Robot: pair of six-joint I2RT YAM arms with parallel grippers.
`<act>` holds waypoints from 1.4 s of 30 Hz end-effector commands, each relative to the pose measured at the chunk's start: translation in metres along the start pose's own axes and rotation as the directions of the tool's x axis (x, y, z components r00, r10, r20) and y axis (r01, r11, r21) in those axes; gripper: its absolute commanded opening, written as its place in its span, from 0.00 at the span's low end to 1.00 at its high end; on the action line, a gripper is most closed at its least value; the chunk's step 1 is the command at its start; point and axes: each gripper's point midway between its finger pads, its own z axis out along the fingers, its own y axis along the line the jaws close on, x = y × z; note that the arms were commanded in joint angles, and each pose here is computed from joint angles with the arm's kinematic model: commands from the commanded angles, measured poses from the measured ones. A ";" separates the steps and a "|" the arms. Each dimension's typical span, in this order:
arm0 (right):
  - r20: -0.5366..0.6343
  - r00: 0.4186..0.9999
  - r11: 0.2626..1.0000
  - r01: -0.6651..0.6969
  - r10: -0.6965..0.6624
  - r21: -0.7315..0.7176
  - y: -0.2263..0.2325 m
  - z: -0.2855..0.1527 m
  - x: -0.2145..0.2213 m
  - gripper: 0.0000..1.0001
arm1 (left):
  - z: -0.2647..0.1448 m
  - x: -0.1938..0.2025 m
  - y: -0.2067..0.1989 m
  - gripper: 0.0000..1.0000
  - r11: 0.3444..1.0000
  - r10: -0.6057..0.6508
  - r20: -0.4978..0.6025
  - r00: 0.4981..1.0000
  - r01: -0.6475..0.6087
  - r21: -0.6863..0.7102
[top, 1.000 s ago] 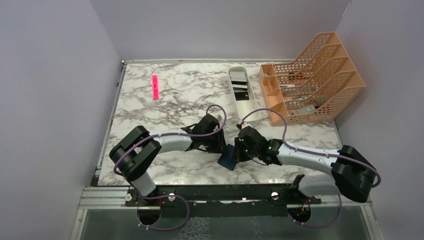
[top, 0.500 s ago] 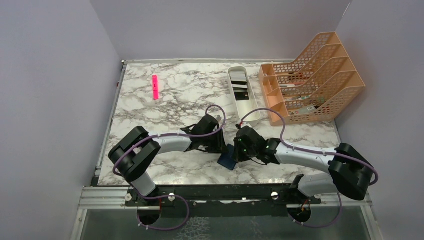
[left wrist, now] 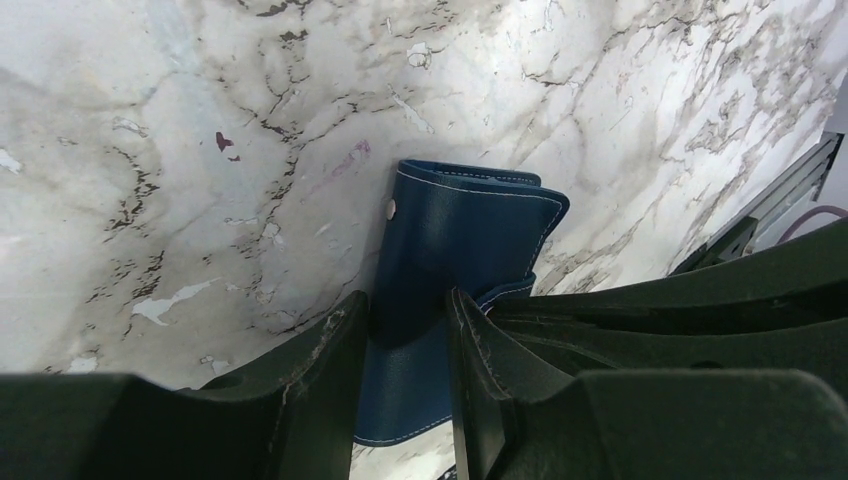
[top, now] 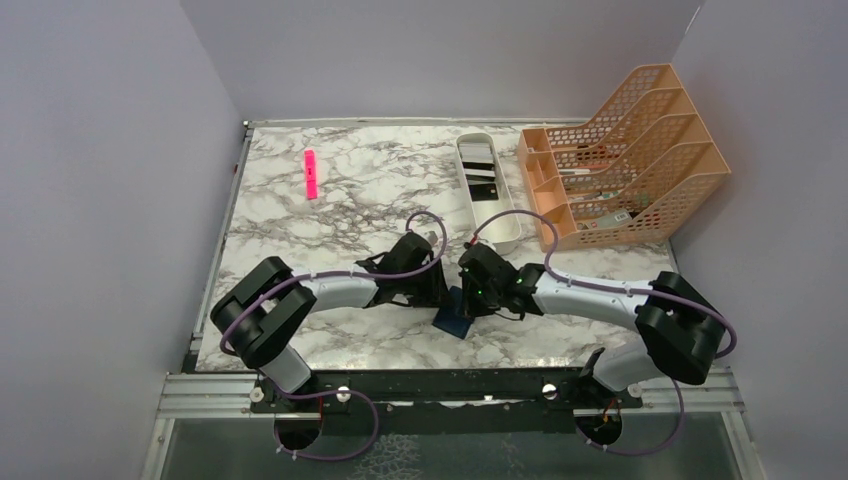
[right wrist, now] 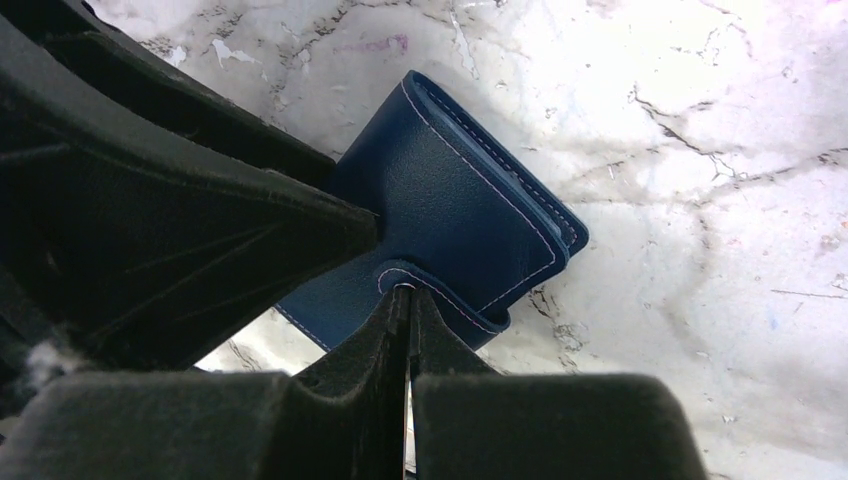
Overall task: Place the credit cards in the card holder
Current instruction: Close the card holder at the center of the board, then reset both arms
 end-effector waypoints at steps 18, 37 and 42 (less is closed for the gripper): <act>0.230 0.972 0.996 0.063 -0.048 -0.060 0.015 -0.080 -0.058 0.36 | -0.079 -0.056 -0.042 0.47 0.994 0.111 0.218 0.970 -0.104 -0.043; 0.653 0.753 0.971 0.090 0.081 -0.223 0.005 -0.242 -0.104 1.00 | -0.274 -0.094 -0.115 0.99 0.946 0.201 0.647 0.735 -0.318 0.067; 0.633 0.761 0.971 0.015 0.143 -0.237 -0.006 -0.235 -0.095 1.00 | -0.274 -0.086 -0.104 0.99 0.950 0.191 0.652 0.734 -0.306 0.066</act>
